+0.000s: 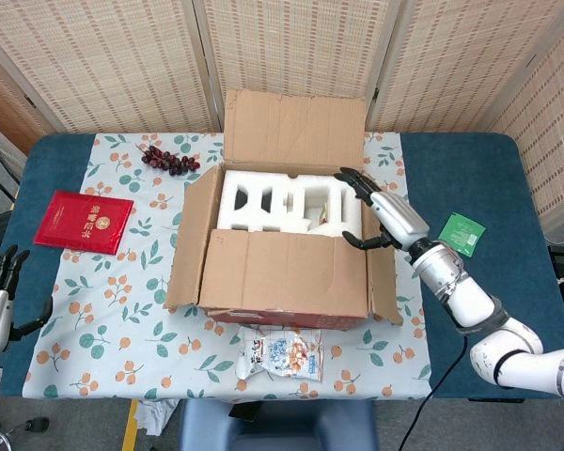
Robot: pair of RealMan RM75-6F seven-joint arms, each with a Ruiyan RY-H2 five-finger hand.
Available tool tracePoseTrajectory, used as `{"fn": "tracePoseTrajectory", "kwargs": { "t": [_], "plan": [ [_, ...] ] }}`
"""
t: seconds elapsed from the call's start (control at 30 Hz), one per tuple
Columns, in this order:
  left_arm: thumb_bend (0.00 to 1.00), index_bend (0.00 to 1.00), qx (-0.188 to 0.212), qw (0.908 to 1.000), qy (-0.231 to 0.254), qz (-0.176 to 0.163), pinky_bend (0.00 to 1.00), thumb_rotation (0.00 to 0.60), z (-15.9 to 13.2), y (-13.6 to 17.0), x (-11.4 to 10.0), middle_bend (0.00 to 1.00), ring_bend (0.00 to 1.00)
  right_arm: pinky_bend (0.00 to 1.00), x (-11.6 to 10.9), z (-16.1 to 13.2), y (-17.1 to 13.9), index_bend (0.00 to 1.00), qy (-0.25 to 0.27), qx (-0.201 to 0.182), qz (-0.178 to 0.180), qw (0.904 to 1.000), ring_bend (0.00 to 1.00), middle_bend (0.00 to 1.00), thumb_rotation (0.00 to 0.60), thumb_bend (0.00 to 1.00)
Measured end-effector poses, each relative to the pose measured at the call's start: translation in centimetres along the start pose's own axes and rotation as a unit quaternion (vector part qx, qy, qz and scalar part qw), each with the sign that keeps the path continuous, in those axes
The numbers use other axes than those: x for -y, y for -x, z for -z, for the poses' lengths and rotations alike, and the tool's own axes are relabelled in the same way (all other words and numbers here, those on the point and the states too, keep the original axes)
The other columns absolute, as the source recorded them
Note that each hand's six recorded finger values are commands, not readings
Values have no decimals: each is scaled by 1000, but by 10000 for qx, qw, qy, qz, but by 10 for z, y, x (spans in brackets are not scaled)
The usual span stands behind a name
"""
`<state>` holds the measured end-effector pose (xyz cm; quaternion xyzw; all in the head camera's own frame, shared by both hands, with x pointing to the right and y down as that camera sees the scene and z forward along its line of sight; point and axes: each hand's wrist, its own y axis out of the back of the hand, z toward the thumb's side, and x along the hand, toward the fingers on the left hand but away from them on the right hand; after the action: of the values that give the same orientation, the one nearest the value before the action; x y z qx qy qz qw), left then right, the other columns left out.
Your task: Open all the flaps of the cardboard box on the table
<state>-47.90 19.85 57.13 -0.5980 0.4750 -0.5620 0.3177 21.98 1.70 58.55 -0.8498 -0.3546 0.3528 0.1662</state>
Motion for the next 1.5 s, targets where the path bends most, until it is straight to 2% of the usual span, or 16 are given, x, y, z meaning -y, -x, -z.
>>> {"fn": "tracePoseTrajectory", "kwargs": {
  "t": [0.17,0.43,0.87,1.13,1.5],
  "plan": [
    [460,0,-9,10000,24,0,0,415,1,0,0,0,0,288,14,12,5,0,646,133,-407,9970,0,0,600,422],
    [459,0,-19,10000,37,-6,0,419,1,0,0,0,0,288,33,27,15,0,787,247,-714,9940,0,0,600,422],
    [460,0,10,10000,5,-9,0,417,0,-1,1,0,0,317,49,18,8,0,1332,180,-1049,9854,0,0,600,422],
    [459,0,46,10000,-15,9,0,418,-2,-1,2,0,0,324,43,7,-2,0,1470,25,-1078,9832,0,0,600,422],
    [460,0,116,9999,-95,74,0,418,-7,-2,8,0,0,324,16,-21,-24,0,1478,-368,-875,9845,0,0,600,422]
  ]
}}
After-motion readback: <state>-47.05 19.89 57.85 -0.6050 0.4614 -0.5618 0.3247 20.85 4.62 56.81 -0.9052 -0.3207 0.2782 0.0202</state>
